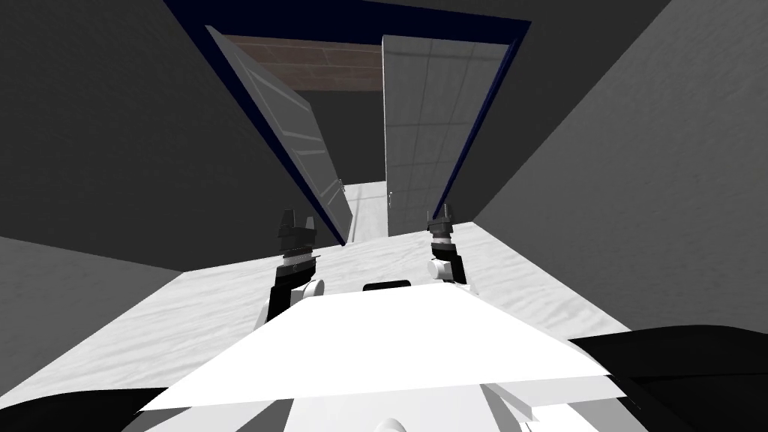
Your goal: Push the door open
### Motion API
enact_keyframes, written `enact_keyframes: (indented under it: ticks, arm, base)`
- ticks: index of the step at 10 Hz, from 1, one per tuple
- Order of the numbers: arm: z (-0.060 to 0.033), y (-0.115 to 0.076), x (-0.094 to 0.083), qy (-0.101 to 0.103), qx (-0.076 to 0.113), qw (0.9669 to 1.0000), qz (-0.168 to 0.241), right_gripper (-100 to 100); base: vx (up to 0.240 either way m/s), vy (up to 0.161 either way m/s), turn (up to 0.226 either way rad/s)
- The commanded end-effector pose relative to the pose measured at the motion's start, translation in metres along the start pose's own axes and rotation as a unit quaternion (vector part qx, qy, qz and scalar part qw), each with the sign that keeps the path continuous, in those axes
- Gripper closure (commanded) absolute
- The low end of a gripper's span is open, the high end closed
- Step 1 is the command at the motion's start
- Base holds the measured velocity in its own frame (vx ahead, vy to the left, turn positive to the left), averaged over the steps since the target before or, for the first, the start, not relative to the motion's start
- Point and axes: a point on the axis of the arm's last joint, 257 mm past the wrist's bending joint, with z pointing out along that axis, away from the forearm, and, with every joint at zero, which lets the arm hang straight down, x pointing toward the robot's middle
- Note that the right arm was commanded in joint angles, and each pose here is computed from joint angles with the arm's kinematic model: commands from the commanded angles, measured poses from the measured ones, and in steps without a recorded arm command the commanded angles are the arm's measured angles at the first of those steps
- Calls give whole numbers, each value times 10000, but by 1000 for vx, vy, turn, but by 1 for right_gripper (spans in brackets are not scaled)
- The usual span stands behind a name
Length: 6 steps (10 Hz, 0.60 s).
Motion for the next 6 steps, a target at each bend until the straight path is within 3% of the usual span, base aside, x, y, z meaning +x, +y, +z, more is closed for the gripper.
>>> enact_keyframes:
  ticks: [1, 6]
  arm:
    - [-28, -118, -21, -44, 62, 9997, 226, -100]
    - [-127, -480, -141, -241, 270, 9949, 943, -100]
  base:
    - [102, -37, 87]
    - [95, -33, 113]
